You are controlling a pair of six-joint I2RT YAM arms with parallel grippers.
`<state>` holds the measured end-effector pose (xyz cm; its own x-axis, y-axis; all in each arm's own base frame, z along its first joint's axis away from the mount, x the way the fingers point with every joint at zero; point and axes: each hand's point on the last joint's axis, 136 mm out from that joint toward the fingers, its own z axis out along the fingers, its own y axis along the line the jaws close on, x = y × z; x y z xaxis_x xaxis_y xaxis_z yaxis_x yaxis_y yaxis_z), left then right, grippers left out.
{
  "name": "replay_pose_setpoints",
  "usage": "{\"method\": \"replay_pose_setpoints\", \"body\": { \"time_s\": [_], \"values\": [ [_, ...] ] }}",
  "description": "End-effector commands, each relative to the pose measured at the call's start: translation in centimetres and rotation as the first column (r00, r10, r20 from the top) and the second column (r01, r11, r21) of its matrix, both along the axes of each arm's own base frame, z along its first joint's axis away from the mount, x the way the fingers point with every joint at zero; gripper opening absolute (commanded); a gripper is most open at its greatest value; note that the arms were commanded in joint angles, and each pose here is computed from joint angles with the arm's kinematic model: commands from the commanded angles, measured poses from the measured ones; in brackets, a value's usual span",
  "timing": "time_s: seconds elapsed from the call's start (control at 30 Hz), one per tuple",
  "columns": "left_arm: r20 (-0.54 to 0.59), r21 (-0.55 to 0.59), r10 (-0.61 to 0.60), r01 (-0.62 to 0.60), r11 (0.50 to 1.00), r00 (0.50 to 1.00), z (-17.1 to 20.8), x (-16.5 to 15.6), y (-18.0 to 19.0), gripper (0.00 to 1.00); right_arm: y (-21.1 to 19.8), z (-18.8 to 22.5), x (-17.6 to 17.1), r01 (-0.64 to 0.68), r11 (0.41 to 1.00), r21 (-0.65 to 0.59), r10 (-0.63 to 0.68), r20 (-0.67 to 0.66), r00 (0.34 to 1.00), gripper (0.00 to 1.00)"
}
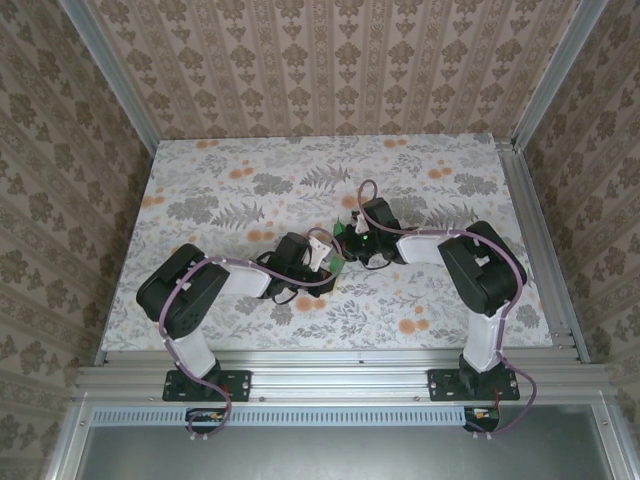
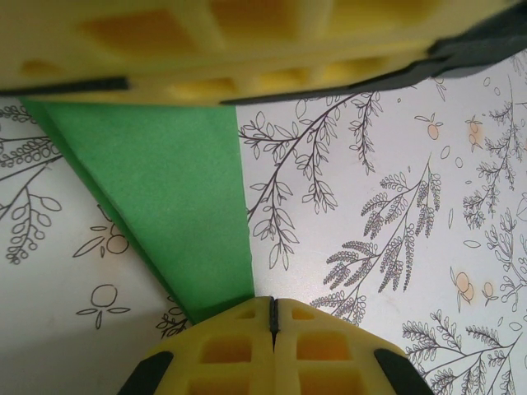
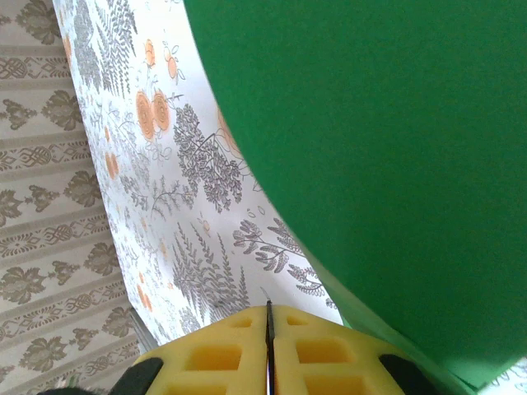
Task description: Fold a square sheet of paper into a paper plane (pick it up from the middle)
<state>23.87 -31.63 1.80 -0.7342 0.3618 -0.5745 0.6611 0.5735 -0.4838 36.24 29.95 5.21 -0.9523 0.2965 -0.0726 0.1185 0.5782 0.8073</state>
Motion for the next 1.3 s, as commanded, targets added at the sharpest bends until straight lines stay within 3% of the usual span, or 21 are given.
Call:
{"method": "replay_pose_setpoints", "body": {
  "time_s": [0.0, 0.53, 1.27],
  "values": [
    [-0.173, 0.300, 0.074, -0.019, 0.954, 0.982, -7.4, -3.9, 6.3, 0.00, 0.9, -0.5, 0.0, -0.017, 1.000, 0.026, 0.017, -0.024, 1.000, 0.11],
    [-0.189, 0.322, 0.077, -0.013, 0.947, 0.979, -7.7, -4.6, 7.0, 0.00, -2.5, -5.7, 1.1, -0.011, 0.973, -0.229, -0.003, -0.062, 0.998, 0.11],
    [-0.205, 0.350, 0.059, 0.017, 0.937, 0.977, -8.0, -5.9, 7.1, 0.00, -5.5, -5.7, 5.4, 0.059, 0.964, -0.260, -0.068, -0.025, 0.997, 0.10]
  ]
}}
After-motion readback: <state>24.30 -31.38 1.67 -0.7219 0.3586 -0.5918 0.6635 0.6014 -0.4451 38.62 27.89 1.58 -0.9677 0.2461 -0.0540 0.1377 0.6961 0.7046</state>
